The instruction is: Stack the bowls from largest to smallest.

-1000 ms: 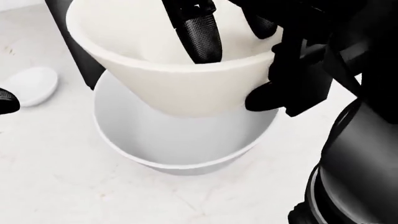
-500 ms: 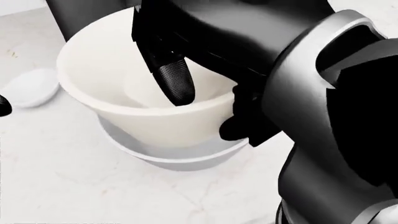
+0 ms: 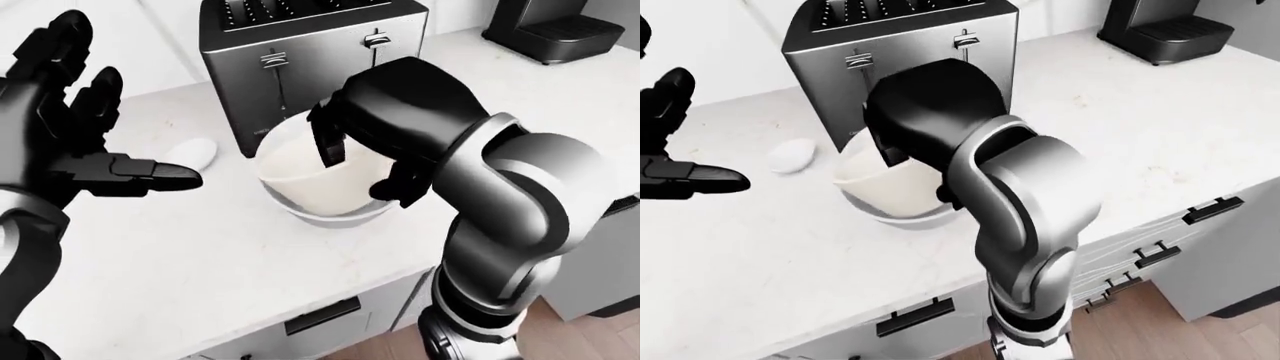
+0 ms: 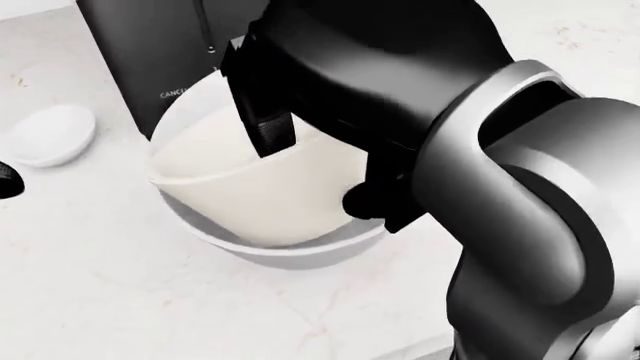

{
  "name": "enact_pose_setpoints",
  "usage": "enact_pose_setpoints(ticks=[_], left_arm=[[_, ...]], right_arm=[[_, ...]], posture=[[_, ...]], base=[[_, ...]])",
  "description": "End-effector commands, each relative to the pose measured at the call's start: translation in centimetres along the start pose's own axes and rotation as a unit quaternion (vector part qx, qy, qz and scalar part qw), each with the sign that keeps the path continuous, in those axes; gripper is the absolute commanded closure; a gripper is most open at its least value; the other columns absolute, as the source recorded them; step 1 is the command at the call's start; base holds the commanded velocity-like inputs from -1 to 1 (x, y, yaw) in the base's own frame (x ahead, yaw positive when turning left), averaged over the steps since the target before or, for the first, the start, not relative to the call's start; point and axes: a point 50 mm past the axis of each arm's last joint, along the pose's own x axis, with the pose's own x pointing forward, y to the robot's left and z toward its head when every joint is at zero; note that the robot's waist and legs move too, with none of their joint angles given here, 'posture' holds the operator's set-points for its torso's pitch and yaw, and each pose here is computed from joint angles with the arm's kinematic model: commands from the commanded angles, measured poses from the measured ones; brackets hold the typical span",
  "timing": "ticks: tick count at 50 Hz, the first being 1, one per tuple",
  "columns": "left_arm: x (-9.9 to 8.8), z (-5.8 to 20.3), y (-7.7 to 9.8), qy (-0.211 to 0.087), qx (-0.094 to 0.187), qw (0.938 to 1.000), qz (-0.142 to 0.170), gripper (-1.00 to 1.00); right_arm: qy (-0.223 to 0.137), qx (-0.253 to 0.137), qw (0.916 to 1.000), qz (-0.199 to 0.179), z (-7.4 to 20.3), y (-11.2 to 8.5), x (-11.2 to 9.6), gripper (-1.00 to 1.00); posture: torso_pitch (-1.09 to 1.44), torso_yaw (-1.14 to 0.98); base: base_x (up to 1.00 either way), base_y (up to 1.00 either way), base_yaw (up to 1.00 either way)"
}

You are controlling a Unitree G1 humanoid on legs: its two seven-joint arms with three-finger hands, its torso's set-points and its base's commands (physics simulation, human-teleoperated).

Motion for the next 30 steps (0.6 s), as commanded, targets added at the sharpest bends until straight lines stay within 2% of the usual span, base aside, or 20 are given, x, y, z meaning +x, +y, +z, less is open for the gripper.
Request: enact_pose_setpoints(ticks=[1, 9, 13, 17, 21, 26, 30], left_arm=[[-0.2, 1.2, 0.4, -0.035, 0.006, 0.9993, 0.014, -1.0], [-0.3, 1.0, 0.4, -0.035, 0.005, 0.9993, 0.014, -1.0], [-0.3, 1.1, 0.3, -0.035, 0.006, 0.9993, 0.013, -1.0], [-0.2, 1.0, 0.2, -0.035, 0.007, 0.9993, 0.012, -1.0], [-0.2, 1.0, 0.2, -0.035, 0.007, 0.9993, 0.012, -1.0], [-0.1, 0.9, 0.0, -0.035, 0.008, 0.9993, 0.01, -1.0], [-0.1, 0.9, -0.1, -0.034, 0.008, 0.9993, 0.01, -1.0]], right_arm=[[-0.006, -0.013, 0.9987, -0.049, 0.4, -1.0, -0.5, 0.51], [-0.015, -0.026, 0.9975, -0.064, 0.5, -0.8, -1.3, 0.47], [-0.016, -0.03, 0.9971, -0.068, 0.5, -0.7, -1.6, 0.22], [-0.017, -0.03, 0.997, -0.069, 0.7, -0.6, -2.1, 0.11], [-0.016, -0.029, 0.997, -0.069, 0.4, -0.4, -2.4, -0.08], [-0.018, -0.03, 0.9966, -0.075, 0.6, -0.9, -2.9, -0.14], [-0.017, -0.029, 0.9961, -0.082, 0.4, -1.7, -3.6, -0.1]], posture=[[0.0, 0.0], [0.0, 0.0], [0.0, 0.0], [0.0, 0.0], [0.0, 0.0], [0.0, 0.0], [0.0, 0.0]], base=[[0.0, 0.0, 0.0], [0.0, 0.0, 0.0], [0.0, 0.0, 0.0], [0.0, 0.0, 0.0], [0.0, 0.0, 0.0], [0.0, 0.0, 0.0], [0.0, 0.0, 0.0]])
